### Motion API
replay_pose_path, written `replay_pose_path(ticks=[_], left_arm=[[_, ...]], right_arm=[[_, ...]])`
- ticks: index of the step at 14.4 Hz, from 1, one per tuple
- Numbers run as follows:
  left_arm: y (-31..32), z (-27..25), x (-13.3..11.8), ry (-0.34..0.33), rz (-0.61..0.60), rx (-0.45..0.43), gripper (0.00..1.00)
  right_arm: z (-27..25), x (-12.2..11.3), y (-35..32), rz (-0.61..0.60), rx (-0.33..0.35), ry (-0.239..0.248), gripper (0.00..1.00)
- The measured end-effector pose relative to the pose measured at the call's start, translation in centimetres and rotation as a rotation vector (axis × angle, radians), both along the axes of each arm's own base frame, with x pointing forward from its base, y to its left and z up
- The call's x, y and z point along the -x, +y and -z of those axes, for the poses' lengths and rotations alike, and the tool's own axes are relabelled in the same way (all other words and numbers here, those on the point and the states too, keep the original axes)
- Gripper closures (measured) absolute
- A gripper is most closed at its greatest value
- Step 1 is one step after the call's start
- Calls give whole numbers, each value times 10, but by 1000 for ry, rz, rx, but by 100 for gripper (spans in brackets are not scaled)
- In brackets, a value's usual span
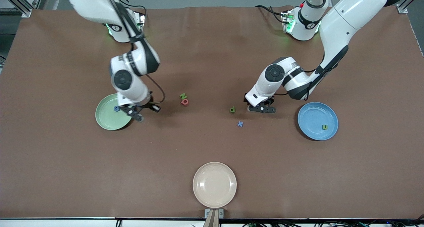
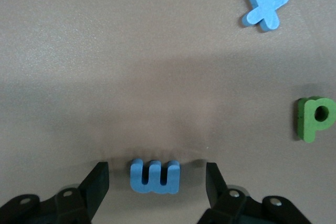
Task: Sort upper and lower case letters into plates
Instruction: 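Carry the B to the green plate while the left gripper grasps blue E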
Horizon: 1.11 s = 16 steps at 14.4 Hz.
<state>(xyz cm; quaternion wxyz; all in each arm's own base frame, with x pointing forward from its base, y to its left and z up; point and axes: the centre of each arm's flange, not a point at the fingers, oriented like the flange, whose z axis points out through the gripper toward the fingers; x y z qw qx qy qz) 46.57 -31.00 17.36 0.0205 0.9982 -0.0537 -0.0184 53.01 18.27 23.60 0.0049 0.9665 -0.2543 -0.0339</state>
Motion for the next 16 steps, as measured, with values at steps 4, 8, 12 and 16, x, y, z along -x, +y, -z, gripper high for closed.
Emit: replay_pose_path(ticks=[4, 8, 12, 16], left_arm=[[1, 1, 1, 2, 0, -3, 40], [1, -3, -1, -7, 1, -5, 59], [1, -2, 1, -1, 5, -13, 59], [18, -9, -9, 2, -3, -86, 59]], right_arm=[[-6, -17, -98, -114, -21, 20, 72], [4, -9, -110, -128, -23, 44, 72], [6, -10, -129, -147, -28, 42, 72], [29, 0, -134, -150, -23, 48, 72]])
